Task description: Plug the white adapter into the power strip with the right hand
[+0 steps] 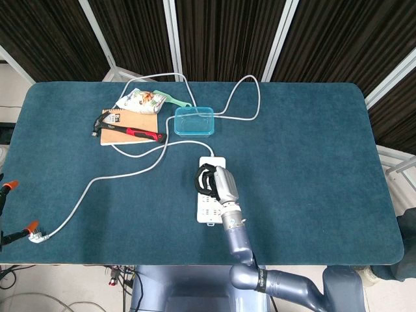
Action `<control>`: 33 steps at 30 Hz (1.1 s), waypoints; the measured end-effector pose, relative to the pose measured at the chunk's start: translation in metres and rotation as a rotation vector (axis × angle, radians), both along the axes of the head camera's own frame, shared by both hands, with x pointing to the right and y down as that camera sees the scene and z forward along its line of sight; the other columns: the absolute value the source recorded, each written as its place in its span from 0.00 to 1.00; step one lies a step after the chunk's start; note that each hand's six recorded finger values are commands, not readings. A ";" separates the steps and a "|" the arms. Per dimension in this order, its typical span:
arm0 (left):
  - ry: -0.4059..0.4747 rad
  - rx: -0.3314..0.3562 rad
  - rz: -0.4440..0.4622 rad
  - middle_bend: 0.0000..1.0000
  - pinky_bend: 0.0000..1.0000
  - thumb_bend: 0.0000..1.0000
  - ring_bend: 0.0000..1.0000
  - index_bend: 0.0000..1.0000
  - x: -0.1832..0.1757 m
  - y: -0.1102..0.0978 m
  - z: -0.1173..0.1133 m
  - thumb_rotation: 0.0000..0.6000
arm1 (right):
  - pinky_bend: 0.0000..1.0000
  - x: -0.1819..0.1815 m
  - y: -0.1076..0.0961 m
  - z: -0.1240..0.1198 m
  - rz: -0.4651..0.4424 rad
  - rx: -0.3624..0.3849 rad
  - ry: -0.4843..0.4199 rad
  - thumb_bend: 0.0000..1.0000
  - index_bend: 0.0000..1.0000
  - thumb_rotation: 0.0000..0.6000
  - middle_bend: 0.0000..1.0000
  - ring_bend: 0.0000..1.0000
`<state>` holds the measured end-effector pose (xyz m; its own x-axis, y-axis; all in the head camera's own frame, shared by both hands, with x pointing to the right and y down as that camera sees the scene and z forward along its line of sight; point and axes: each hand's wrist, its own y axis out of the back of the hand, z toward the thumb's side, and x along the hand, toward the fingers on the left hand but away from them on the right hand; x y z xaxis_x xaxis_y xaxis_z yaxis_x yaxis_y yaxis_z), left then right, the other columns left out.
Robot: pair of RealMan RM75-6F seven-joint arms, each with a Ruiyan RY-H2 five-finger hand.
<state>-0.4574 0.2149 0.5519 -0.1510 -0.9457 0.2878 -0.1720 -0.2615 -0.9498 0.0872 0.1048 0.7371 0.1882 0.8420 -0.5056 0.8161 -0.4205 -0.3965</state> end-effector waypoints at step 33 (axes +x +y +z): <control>0.004 0.000 0.003 0.00 0.00 0.07 0.00 0.19 0.001 0.000 0.000 1.00 | 1.00 0.001 0.006 0.013 -0.013 -0.023 0.039 0.87 1.00 1.00 0.82 0.86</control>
